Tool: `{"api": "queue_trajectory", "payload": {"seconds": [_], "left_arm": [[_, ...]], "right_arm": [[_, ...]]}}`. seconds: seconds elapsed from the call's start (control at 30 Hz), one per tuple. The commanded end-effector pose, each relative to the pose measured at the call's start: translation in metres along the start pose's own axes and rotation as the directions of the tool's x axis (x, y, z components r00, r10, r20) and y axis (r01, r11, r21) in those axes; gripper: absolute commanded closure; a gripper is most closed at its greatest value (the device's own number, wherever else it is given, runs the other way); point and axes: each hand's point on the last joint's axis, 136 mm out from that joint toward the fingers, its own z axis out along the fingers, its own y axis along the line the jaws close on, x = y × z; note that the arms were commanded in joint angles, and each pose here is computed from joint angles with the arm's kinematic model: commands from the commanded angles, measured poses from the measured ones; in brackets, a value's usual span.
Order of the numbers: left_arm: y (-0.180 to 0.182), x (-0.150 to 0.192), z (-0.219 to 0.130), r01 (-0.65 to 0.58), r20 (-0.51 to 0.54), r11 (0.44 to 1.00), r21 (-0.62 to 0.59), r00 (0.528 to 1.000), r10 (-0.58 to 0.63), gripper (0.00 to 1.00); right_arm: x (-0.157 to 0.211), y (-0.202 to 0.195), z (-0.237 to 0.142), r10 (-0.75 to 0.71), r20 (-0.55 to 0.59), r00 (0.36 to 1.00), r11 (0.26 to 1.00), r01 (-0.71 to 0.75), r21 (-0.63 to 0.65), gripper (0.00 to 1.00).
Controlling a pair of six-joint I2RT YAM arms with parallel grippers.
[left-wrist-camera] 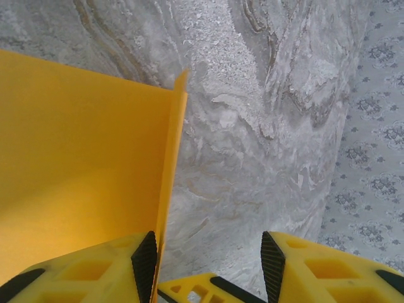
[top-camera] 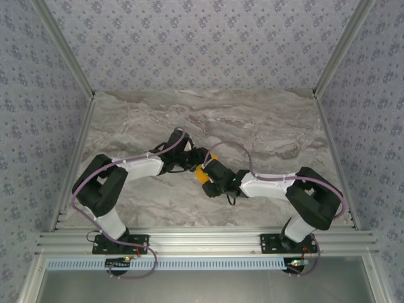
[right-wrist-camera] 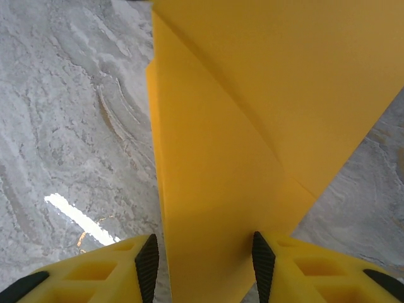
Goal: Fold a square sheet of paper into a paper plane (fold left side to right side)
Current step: Fourth fold the wing at the center of the table.
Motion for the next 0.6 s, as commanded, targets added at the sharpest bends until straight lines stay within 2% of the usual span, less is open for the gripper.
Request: {"api": "queue_trajectory", "payload": {"seconds": [0.0, 0.27, 0.43, 0.57], "left_arm": [[-0.003, 0.006, 0.003, 0.007, -0.04, 1.0, -0.005, 0.999, -0.007, 0.5], [-0.002, 0.007, 0.001, -0.006, -0.04, 1.0, -0.019, 0.999, 0.005, 0.5], [-0.004, 0.005, -0.008, -0.024, -0.027, 0.999, -0.021, 0.999, 0.024, 0.45], [-0.009, 0.002, -0.022, -0.055, -0.008, 0.998, -0.02, 0.998, 0.055, 0.4]], "right_arm": [[-0.01, -0.001, -0.001, -0.003, 0.016, 1.0, 1.0, 0.003, 0.028, 0.57], [-0.005, -0.001, 0.001, 0.017, -0.004, 1.0, 1.0, -0.017, 0.024, 0.71], [-0.003, 0.003, 0.0, 0.041, -0.011, 0.999, 0.999, -0.041, -0.006, 0.81], [0.0, 0.005, 0.0, 0.069, -0.018, 0.997, 0.997, -0.07, -0.04, 0.85]]}}
